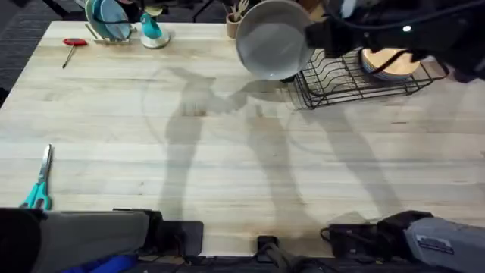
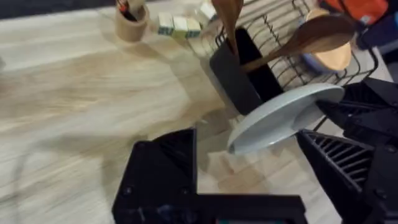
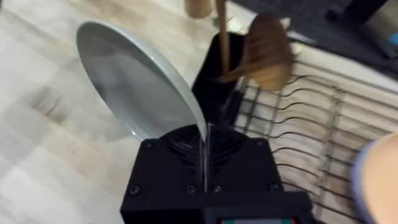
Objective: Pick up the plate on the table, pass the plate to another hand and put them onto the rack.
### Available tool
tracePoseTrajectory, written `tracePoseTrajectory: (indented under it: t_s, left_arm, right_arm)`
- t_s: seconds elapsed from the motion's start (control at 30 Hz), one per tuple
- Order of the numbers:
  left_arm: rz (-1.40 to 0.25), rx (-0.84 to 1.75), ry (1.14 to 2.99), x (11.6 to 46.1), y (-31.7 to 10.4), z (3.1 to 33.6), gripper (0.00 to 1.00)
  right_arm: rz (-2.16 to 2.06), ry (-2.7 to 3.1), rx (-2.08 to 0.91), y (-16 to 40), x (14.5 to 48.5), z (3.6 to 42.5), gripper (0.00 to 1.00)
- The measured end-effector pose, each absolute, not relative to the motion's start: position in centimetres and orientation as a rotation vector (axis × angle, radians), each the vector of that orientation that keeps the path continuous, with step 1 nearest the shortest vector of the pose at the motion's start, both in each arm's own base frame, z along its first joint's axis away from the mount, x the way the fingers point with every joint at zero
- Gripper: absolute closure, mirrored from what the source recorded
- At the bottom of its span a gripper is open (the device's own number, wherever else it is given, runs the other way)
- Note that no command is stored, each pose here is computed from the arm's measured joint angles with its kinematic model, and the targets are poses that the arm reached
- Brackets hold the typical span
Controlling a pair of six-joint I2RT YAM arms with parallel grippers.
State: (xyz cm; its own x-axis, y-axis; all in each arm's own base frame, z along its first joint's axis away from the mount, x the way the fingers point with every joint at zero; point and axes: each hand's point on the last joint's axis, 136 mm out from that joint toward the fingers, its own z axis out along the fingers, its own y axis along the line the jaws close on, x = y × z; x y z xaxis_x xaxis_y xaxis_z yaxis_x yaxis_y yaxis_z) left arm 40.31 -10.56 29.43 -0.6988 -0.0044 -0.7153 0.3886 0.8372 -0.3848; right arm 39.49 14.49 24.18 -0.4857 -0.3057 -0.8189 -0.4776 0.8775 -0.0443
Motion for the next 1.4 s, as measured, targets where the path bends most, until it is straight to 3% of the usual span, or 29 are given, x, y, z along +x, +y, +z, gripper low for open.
tracePoseTrajectory:
  t_s: [0.5,0.8,1.1,1.4]
  left_arm:
    - [-0.657,0.236,2.263,40.5,-9.1,29.6,0.007]
    - [-0.657,0.235,2.266,40.5,-9.1,29.6,0.007]
    - [-0.657,0.235,2.266,40.5,-9.1,29.6,0.006]
    - [-0.658,0.235,2.267,40.5,-9.1,29.6,0.006]
  right_arm:
    - [-0.101,1.878,-0.393,2.9,38.3,33.8,0.973]
    - [-0.360,1.756,-0.542,-0.2,38.8,36.2,0.973]
    - [-0.603,1.692,-0.862,-0.7,40.6,34.5,0.973]
    - [-0.660,1.722,-0.978,-2.6,43.7,30.7,0.973]
